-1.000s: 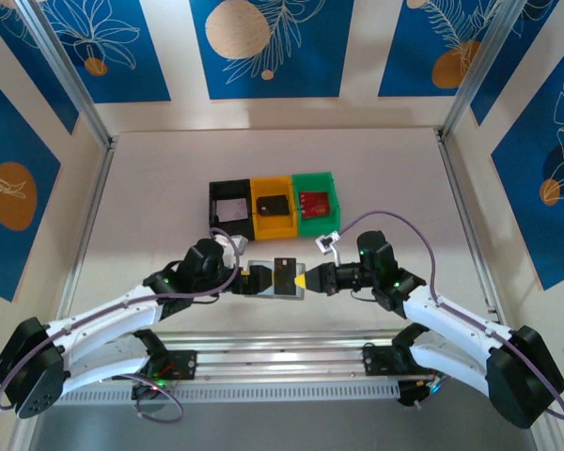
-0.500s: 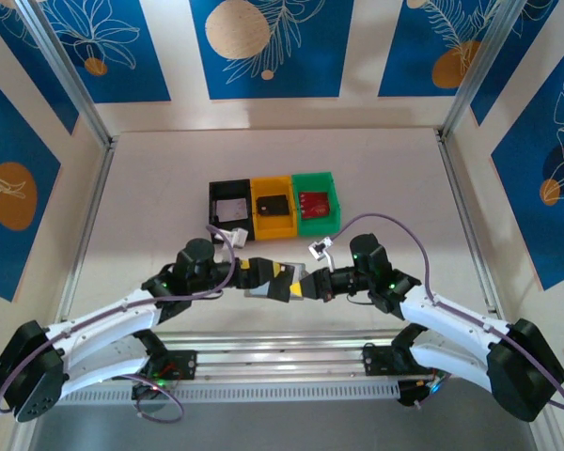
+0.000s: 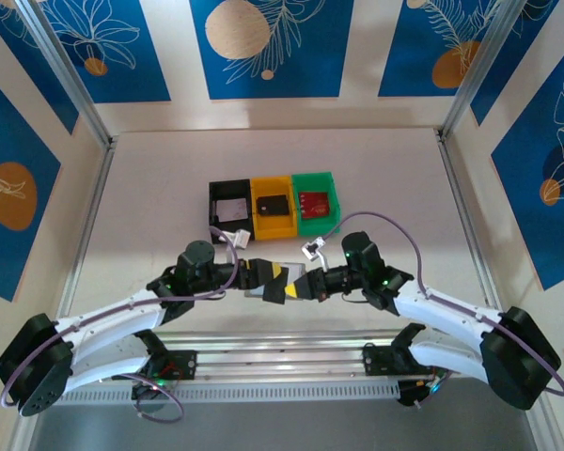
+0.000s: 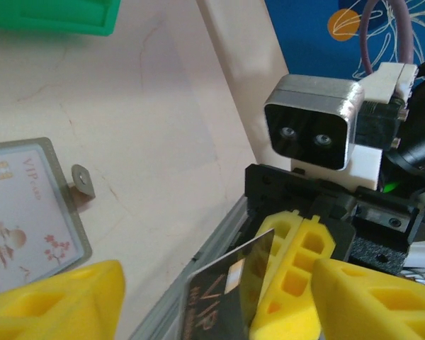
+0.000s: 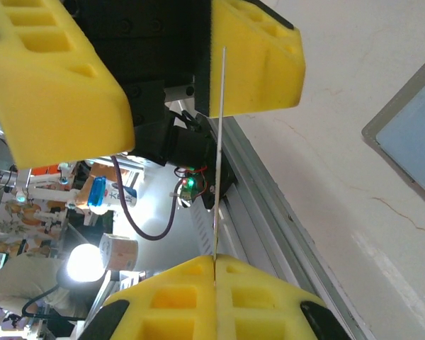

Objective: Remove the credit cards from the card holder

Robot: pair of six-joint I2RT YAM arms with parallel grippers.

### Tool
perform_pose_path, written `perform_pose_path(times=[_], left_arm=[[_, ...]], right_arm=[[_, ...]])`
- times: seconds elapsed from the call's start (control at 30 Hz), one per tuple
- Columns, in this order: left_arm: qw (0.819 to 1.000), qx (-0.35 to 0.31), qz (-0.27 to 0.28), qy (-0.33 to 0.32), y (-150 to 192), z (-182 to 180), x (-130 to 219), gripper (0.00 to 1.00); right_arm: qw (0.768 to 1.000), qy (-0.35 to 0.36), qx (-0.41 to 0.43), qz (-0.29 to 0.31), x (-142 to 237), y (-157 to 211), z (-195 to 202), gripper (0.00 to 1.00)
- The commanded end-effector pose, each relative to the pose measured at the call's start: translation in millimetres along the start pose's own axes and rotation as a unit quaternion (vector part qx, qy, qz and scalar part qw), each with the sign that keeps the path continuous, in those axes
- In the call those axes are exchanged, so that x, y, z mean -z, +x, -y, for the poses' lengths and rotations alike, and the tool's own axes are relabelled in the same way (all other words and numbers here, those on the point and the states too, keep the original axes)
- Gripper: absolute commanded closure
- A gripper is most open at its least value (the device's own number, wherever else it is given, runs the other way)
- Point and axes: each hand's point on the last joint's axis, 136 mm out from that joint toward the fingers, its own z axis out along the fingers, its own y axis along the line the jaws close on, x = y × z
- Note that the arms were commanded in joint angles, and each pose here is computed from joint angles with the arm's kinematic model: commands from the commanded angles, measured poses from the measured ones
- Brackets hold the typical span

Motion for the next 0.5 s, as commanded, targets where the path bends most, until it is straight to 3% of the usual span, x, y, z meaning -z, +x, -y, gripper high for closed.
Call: perform_pose_path(times=[0.0, 0.17, 0.47], left_arm=[[1.0, -0.011, -0.001, 0.027, -0.3, 11.2, 1.2, 0.38], [0.999, -0.014, -0.001, 0.028, 1.1, 11.6, 3.1, 0.46], [0.999, -0.018, -0.002, 0.039, 2.4, 15.4, 4.6, 0.69]], right_arm=[[1.0, -0.014, 0.027, 0.002, -2.3, -8.1, -11.5, 1.0], [1.0, -0.011, 0.025, 0.003, -3.1, -9.6, -10.4, 1.0], [1.0, -0.004, 0.016, 0.0, -5.8, -11.3, -6.1, 1.0]])
